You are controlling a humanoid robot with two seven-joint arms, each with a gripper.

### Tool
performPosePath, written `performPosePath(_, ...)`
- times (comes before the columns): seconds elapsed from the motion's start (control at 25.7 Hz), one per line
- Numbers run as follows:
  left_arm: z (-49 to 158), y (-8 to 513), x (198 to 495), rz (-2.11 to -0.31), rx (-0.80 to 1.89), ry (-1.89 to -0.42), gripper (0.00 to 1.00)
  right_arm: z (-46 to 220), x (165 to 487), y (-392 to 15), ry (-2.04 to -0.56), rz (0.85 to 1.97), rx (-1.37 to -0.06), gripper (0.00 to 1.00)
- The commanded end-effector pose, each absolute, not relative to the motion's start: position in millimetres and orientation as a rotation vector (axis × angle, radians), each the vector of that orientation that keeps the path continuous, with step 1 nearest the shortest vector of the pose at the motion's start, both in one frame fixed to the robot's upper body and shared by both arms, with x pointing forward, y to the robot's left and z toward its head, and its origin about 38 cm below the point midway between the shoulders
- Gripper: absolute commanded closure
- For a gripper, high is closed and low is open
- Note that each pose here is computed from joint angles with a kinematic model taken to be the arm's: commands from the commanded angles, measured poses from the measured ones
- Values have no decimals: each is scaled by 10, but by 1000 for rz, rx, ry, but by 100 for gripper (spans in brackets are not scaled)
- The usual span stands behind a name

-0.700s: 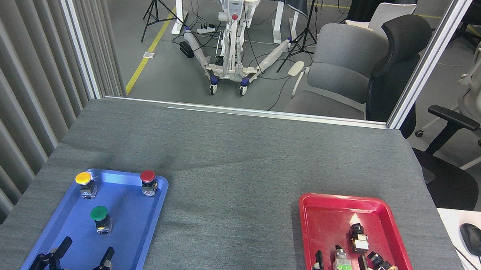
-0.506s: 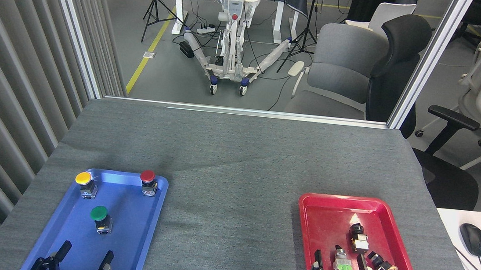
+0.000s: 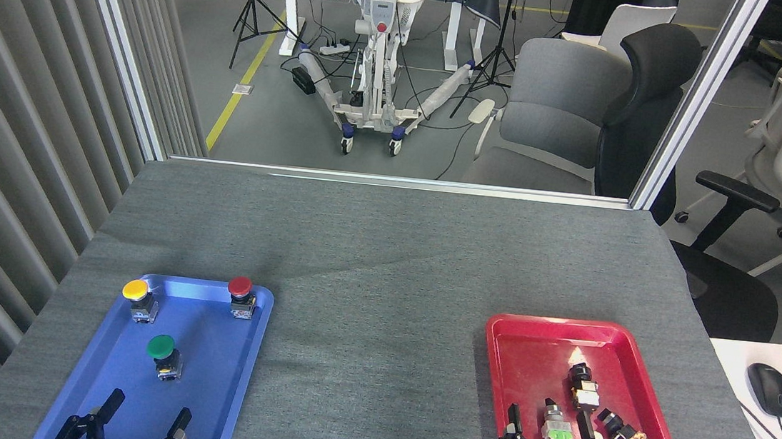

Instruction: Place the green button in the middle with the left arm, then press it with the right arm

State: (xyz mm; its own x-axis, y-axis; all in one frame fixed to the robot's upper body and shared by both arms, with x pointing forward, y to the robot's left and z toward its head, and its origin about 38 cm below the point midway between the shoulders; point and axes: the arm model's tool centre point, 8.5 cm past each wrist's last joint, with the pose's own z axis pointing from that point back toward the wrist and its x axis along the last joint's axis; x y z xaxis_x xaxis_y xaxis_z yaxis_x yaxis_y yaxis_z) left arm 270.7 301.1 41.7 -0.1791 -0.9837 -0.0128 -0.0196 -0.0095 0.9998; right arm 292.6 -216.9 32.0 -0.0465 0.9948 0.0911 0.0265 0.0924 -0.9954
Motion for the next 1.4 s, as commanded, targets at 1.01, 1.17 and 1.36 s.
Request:
performPosePath(1.01, 101, 3042, 3164, -1314, 1132, -1263, 8, 274, 2944, -1946, -1208, 1259, -1256, 0)
performPosePath(1.17, -54, 3132, 3214, -1300, 1141, -1181, 7, 245, 2958, -1943, -1204, 1260, -1248, 0)
performPosePath(1.36, -278, 3132, 3439, -1274, 1121, -1096, 6, 286, 3001, -1947, -1222, 1247, -1249, 0)
